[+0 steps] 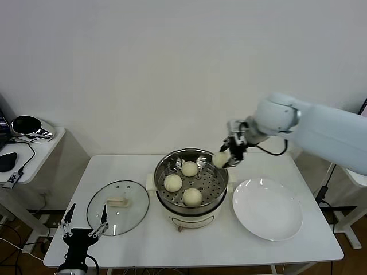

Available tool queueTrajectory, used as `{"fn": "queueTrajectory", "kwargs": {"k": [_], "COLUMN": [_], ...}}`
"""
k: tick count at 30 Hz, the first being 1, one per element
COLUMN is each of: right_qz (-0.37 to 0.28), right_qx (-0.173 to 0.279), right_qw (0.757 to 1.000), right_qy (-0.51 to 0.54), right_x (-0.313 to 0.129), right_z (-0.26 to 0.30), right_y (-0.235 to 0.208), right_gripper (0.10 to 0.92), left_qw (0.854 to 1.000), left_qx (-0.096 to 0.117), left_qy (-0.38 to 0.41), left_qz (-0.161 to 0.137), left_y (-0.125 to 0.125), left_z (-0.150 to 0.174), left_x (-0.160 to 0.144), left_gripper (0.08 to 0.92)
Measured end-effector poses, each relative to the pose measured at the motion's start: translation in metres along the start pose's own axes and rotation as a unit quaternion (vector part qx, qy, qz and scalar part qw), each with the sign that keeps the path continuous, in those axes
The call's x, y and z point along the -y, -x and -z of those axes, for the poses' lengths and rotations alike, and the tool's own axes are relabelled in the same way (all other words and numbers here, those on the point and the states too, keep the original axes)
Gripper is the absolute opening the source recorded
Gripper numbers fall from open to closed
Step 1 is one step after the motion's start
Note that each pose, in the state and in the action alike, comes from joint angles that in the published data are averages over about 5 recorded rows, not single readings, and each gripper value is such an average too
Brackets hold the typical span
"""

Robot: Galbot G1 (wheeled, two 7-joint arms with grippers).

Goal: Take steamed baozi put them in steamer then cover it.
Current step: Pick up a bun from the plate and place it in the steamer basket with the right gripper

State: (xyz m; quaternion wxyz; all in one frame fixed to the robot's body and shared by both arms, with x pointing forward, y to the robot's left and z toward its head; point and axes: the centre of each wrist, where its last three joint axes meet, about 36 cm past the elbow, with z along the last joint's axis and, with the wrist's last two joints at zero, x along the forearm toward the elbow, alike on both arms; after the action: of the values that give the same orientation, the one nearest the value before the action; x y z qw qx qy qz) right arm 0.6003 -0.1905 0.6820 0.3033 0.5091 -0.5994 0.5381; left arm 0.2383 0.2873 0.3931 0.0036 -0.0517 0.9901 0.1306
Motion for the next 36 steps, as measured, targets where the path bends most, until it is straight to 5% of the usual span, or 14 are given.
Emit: {"fn": "queueTrajectory", "kwargs": {"k": [29,36], "right_qz": [0.024,0.019], "right_qx": [-0.054,-0.049], "right_qw": [0.997,0.997], "right_qy": [0.051,0.055], "right_x": [-0.008,-0.007], "right_z": [0.028,0.027], "right_y": [0.107,0.105], "right_gripper": [0.554,0.712], "left_qw": [1.0,1.0], "left_qx": [0.003,0.003], "left_qy": [-0.004,-0.004], "left_qz": [0.006,0.007], "left_y": [0.0,0.001], "left_z": [0.0,0.0], "left_x": [0.001,-0.001], "left_gripper": [0.823,0.823]}}
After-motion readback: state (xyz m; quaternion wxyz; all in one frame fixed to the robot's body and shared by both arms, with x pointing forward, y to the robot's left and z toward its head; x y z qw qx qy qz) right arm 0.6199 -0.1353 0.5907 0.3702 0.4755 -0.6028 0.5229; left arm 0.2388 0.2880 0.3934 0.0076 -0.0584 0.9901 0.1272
